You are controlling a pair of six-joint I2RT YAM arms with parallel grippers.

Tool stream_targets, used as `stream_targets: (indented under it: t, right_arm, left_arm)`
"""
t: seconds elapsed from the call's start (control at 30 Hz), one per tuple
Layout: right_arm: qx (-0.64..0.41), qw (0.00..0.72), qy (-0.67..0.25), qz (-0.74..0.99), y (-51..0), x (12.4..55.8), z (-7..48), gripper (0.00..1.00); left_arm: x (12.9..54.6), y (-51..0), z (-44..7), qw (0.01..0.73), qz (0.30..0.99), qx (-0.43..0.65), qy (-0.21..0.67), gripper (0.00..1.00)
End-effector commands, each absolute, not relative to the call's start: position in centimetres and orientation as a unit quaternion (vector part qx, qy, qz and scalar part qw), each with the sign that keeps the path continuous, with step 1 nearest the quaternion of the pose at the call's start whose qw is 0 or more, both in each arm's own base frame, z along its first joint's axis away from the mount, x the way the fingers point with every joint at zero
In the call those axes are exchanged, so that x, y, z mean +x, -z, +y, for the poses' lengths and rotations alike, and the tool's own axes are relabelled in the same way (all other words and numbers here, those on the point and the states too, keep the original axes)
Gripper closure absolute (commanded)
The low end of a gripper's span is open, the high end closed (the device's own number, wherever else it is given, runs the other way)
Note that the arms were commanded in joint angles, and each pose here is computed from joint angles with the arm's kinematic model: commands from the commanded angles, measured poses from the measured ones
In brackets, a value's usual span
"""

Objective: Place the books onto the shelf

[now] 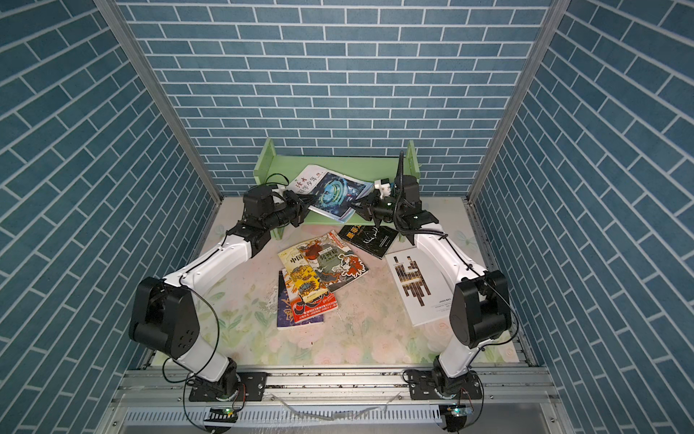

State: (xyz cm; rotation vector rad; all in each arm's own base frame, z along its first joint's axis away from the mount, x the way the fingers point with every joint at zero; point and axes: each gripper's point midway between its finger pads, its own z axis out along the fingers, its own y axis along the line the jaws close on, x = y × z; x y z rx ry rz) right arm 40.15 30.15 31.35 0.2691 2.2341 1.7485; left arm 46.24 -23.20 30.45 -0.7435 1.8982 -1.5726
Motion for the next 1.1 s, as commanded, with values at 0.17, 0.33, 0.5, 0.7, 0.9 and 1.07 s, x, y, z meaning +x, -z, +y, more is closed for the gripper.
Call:
stream_targets:
  t: [0.17, 0.33, 0.5, 0.7, 0.9, 1.07]
  right_arm:
    - [0.088, 0.189, -0.631, 0.747, -34.4, 43.1, 30.8, 0.94]
    - [0.103, 0.208, -0.635, 0.737, -35.3, 44.2, 30.7, 0.77]
    - [0.115, 0.208, -0.633, 0.736, -35.0, 44.2, 30.6, 0.72]
    - [0.129, 0.206, -0.624, 0.742, -34.5, 44.1, 30.7, 0.68]
    - [0.123, 0.197, -0.617, 0.752, -34.0, 44.6, 31.8, 0.62]
    - [0.120, 0.214, -0.601, 0.760, -34.3, 45.3, 32.0, 0.61]
  left_arm:
    - [48.0, -33.3, -22.0, 0.328, 0.653, -0.298, 0.614, 1.00]
    - [49.2, -35.2, -20.5, 0.374, 0.632, -0.325, 0.596, 1.00]
    - [50.2, -36.6, -19.2, 0.415, 0.614, -0.352, 0.572, 1.00]
    - [51.7, -36.8, -18.4, 0.441, 0.616, -0.376, 0.534, 1.00]
    - [52.7, -35.3, -18.5, 0.430, 0.611, -0.407, 0.525, 1.00]
    - [52.3, -34.0, -18.8, 0.416, 0.617, -0.429, 0.512, 1.00]
